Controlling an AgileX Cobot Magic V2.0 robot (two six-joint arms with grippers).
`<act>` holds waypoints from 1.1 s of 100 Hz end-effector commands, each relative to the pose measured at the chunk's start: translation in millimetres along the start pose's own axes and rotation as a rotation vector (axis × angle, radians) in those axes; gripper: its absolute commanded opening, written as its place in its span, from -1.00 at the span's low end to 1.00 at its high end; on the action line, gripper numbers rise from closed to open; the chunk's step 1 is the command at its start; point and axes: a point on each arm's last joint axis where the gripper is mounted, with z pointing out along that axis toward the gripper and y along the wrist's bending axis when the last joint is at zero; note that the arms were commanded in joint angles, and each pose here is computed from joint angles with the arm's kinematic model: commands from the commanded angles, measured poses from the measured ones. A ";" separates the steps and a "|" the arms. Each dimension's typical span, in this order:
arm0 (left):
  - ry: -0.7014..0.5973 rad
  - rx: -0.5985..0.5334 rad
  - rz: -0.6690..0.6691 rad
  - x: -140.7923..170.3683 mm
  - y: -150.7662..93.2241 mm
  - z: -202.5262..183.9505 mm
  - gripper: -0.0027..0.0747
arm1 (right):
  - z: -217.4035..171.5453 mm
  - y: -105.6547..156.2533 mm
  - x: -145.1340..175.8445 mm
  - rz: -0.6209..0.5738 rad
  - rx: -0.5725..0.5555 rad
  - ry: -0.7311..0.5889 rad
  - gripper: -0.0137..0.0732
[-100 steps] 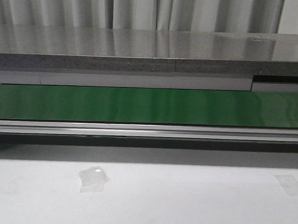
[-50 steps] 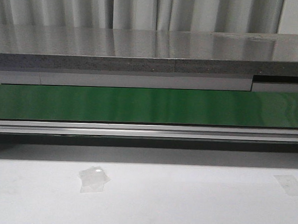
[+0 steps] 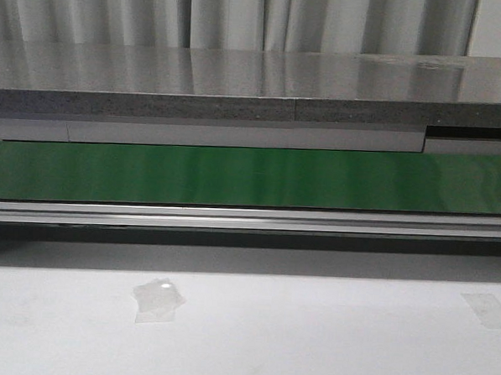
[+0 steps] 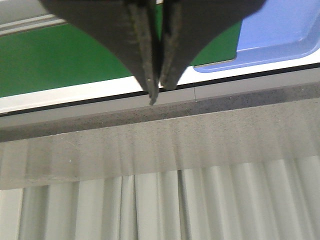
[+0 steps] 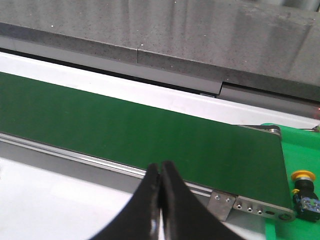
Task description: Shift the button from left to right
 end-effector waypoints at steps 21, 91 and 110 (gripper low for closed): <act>-0.083 -0.024 -0.018 -13.8 2.8 -0.5 -0.98 | -1.5 -2.4 -11.1 0.010 0.021 -0.068 -0.84; -0.083 -0.024 -0.018 -13.8 2.8 -0.5 -0.98 | -6.0 -7.2 7.9 0.113 0.081 -0.190 -0.84; -0.083 -0.024 -0.018 -13.8 2.8 -0.5 -0.98 | -2.4 -10.5 42.8 0.245 0.148 -0.277 -0.84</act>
